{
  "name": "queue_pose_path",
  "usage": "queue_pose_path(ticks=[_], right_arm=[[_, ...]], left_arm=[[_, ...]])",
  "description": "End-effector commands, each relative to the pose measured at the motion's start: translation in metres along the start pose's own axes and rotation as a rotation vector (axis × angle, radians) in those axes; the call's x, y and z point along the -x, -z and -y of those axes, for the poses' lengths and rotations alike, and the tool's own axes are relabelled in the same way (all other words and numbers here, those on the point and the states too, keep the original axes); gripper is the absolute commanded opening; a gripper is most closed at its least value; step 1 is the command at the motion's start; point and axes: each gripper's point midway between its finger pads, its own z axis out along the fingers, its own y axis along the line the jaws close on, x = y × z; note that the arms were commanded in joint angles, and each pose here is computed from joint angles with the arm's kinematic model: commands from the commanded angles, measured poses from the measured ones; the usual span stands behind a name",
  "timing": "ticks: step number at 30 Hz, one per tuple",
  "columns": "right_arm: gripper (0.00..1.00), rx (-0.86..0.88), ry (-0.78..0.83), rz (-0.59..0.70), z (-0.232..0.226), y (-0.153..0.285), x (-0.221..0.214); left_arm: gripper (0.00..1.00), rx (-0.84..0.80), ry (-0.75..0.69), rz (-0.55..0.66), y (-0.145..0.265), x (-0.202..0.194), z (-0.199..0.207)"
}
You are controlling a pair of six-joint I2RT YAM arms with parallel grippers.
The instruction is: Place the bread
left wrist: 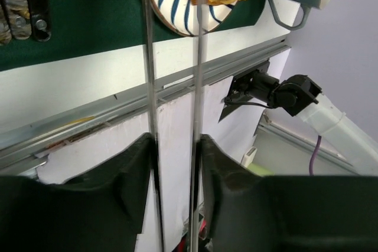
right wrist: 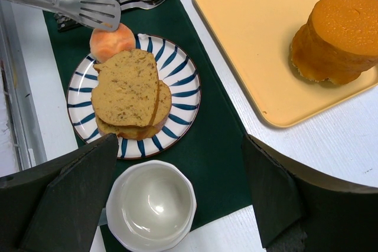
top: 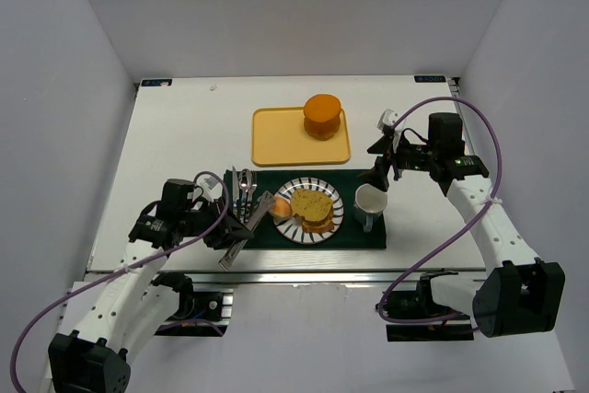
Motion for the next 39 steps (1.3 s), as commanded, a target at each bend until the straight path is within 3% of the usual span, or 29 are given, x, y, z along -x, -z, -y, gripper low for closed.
queue_pose_path(ticks=[1,8,27,31,32,35,39], right_arm=[[0.89,0.013,0.021,0.027,0.0,0.001,0.009],[0.89,0.016,0.018,0.029,-0.001,0.001,0.008],[0.89,0.022,0.024,0.036,-0.003,0.001,0.01],[0.89,0.026,0.022,0.038,-0.004,0.001,0.01],[0.89,0.027,0.024,0.039,-0.004,0.001,0.01],[0.89,0.032,0.024,0.042,-0.005,0.001,0.011],[0.89,0.032,0.035,0.044,-0.005,0.001,0.014]], left_arm=[[0.48,-0.003,-0.047,0.016,0.007,0.004,0.008],[0.56,0.028,-0.062,0.078,0.019,0.013,0.014],[0.54,0.179,-0.059,0.222,0.045,0.035,0.013],[0.47,0.188,-0.091,0.324,0.057,0.058,0.027],[0.38,0.192,-0.1,0.345,0.057,0.067,0.029],[0.27,0.212,-0.16,0.435,0.065,0.098,0.045],[0.22,0.351,-0.222,0.486,0.058,0.148,0.029]])
